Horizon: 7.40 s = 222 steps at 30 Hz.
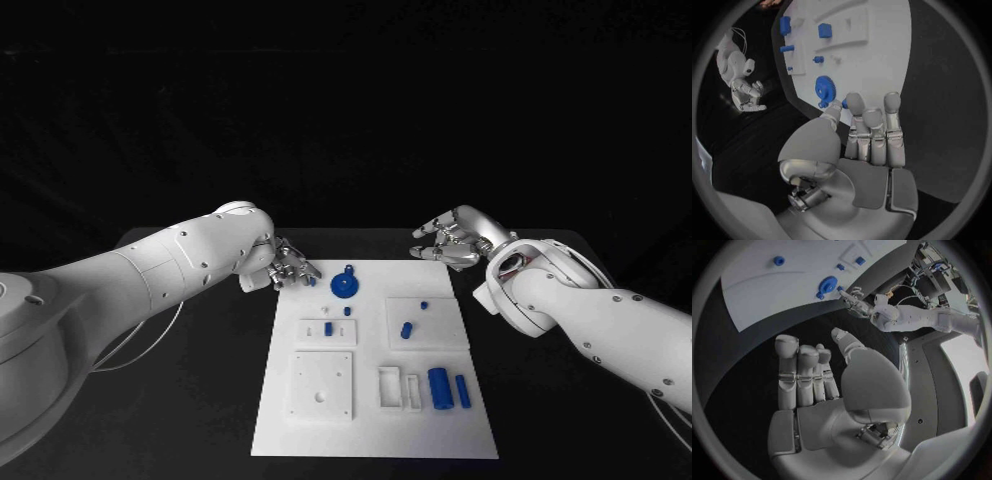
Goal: Assemble the parts on the task board
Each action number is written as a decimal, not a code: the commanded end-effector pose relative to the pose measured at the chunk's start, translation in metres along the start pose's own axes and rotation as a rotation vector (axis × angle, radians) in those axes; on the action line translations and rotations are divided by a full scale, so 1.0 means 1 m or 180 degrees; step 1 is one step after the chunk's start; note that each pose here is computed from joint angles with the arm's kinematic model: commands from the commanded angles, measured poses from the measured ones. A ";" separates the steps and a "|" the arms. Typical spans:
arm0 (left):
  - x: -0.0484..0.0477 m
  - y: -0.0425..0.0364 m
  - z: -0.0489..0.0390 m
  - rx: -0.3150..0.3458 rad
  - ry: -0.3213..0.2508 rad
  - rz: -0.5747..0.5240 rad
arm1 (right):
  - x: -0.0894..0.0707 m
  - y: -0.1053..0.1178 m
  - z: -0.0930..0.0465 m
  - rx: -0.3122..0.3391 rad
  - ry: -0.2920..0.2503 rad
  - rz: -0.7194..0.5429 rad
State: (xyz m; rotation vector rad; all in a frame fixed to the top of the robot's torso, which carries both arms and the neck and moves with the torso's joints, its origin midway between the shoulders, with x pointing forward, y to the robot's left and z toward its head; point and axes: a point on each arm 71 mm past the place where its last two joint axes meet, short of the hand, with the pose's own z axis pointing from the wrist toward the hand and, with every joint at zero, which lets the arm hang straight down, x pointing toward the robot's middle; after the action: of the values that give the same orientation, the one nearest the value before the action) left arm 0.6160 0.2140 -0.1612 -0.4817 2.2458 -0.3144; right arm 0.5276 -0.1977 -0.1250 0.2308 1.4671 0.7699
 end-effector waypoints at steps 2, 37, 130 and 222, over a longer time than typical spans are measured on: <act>0.0047 -0.0024 0.0011 0.0054 0.0080 -0.0008 | 0.000 0.001 0.000 -0.0023 0.0008 -0.0027; 0.0026 0.0015 -0.0023 0.0167 -0.0100 -0.0142 | 0.000 -0.001 0.000 -0.0008 0.0008 -0.0034; 0.1031 0.0239 -0.0575 0.0481 -0.0400 0.0046 | -0.004 -0.011 -0.002 0.0070 0.0001 -0.0034; 0.1184 0.0211 -0.0487 0.0312 0.0033 0.0433 | 0.000 -0.013 -0.001 0.0078 0.0025 -0.0025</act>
State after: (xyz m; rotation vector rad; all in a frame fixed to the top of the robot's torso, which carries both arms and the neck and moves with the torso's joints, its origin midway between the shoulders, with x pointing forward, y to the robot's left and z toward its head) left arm 0.5090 0.1888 -0.2038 -0.3144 2.1717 -0.3761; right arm 0.5307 -0.2090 -0.1317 0.2509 1.4775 0.7412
